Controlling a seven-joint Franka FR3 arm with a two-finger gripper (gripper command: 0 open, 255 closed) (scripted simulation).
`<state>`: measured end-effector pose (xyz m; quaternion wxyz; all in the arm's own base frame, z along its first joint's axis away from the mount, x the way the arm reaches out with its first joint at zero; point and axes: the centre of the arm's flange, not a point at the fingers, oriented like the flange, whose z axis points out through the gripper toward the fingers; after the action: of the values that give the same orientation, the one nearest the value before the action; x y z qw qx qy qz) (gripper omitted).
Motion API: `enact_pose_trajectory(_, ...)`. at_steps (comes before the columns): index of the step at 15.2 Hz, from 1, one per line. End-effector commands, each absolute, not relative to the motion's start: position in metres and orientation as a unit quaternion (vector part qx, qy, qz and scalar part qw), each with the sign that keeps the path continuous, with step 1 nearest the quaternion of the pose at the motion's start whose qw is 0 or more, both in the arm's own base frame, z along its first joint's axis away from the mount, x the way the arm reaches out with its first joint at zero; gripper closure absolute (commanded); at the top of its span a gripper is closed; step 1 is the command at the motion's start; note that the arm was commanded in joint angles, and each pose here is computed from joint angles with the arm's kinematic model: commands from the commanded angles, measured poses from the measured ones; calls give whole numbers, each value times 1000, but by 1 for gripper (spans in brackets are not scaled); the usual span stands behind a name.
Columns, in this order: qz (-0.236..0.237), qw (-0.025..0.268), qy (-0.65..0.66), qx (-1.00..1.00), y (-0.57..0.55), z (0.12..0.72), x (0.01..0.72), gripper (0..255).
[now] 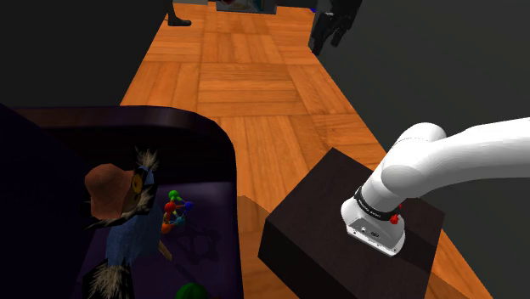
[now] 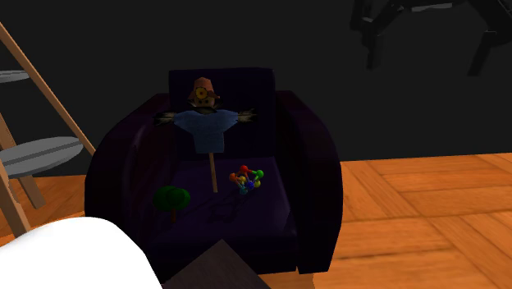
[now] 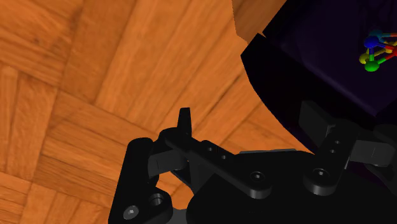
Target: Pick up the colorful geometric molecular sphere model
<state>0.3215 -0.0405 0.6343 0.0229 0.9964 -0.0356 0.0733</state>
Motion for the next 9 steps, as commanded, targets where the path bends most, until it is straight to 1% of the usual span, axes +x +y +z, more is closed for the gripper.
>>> enact_pose_trajectory(1,73,23,-36,996,-41,634,321,0)
enact_pose_trajectory(9,67,12,-38,997,22,561,360,0)
